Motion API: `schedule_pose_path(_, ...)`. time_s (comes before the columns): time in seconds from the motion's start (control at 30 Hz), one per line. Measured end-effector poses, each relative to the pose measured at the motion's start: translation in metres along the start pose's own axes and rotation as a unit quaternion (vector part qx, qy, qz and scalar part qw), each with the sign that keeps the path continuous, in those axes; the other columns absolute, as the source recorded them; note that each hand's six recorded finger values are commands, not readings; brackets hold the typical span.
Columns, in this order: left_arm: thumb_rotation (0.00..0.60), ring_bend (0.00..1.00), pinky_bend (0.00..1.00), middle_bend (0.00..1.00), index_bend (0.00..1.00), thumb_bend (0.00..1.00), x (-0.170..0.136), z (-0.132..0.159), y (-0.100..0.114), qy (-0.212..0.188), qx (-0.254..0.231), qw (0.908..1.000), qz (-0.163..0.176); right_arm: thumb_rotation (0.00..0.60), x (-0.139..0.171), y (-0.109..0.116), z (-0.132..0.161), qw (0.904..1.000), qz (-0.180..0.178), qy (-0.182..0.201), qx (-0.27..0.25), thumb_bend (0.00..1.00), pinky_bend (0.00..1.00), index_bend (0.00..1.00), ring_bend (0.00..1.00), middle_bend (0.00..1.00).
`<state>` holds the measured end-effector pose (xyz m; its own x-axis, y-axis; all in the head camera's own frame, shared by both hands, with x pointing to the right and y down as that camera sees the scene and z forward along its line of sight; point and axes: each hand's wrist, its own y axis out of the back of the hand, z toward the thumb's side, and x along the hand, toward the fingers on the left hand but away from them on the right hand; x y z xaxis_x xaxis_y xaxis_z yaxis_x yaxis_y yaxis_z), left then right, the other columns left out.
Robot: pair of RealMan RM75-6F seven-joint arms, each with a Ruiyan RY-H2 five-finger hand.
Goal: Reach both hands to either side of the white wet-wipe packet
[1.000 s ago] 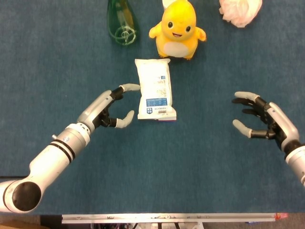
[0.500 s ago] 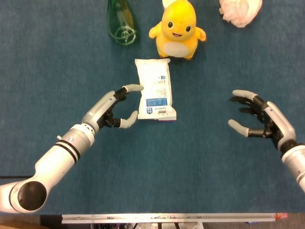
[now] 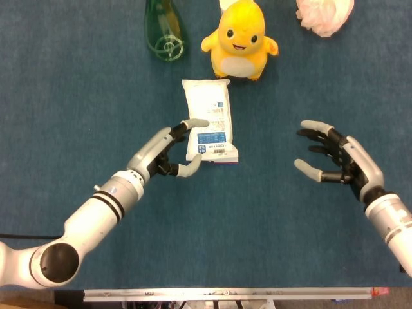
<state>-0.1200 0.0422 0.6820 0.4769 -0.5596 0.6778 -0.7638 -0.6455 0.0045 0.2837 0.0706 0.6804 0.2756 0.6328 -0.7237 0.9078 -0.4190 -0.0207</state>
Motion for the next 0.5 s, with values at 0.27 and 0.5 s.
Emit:
schedule_pose_path(0.27,0.6,0.0,0.05,0.06,0.12,0.5,0.0066,-0.0001,-0.0063,0.002,0.0,1.0,-0.001,0.6,-0.0031,-0.002,-0.0023,1.0,-0.005,-0.004,0.002,0.24,0.16,0.21,0.11,0.22)
schedule_pose_path(0.5,0.6,0.0,0.05,0.06,0.12,0.5,0.0086,-0.0006,-0.0054,0.004,0.003,1.0,0.003,0.6,-0.0086,-0.0093,-0.0015,1.0,0.0,-0.003,-0.003,0.24,0.16,0.21,0.11,0.22)
